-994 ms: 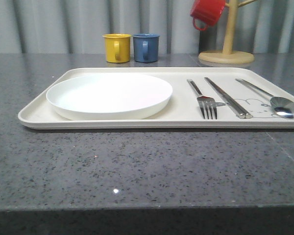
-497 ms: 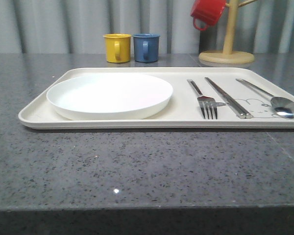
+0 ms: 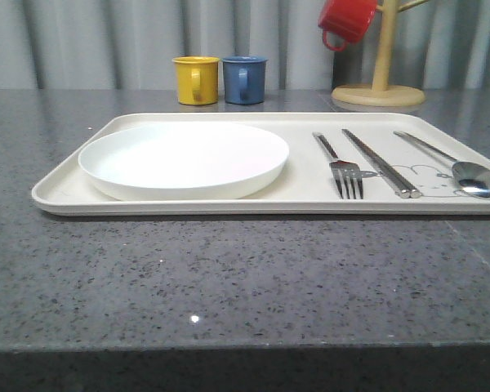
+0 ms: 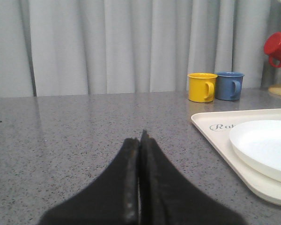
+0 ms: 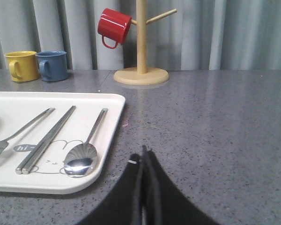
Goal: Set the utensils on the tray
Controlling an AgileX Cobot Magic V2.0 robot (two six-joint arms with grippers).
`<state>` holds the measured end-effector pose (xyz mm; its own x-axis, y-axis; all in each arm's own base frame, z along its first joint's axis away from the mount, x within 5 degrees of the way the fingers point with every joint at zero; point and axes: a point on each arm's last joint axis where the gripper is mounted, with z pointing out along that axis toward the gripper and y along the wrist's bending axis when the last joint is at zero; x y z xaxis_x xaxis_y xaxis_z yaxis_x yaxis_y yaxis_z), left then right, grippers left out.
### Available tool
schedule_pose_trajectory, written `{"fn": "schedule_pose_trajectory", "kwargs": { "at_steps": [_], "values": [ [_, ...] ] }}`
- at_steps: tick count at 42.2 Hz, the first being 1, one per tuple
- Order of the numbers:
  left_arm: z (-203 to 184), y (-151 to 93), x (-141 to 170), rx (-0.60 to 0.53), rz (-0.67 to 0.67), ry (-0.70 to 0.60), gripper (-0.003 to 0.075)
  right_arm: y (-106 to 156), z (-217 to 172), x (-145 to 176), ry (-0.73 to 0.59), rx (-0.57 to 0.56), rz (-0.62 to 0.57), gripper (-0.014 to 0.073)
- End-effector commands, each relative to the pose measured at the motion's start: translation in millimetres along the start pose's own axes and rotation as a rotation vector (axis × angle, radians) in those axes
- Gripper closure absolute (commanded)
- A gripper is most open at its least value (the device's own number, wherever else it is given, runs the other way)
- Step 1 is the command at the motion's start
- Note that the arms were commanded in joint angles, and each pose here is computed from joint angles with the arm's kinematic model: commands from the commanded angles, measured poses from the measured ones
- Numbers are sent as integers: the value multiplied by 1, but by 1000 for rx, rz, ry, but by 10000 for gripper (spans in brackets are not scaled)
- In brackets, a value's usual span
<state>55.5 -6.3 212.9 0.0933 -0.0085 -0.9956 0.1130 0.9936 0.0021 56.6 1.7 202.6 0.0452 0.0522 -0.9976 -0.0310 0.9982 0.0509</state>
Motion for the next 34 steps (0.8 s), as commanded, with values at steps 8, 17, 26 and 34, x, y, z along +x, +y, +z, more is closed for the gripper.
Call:
{"fn": "schedule_pose_trajectory", "kwargs": {
  "at_steps": [8,17,26,34],
  "values": [
    [-2,1,-5,-6,-18,-92,741,0,-2,-8,-97,7,-10,708],
    [-2,1,-5,-6,-18,-92,741,0,-2,-8,-97,7,-10,708],
    [-2,1,-5,-6,-18,-92,741,0,-2,-8,-97,7,-10,708],
    [-2,4,-5,-73,-9,-95,741,0,-2,-8,-97,7,-10,708]
  ]
}}
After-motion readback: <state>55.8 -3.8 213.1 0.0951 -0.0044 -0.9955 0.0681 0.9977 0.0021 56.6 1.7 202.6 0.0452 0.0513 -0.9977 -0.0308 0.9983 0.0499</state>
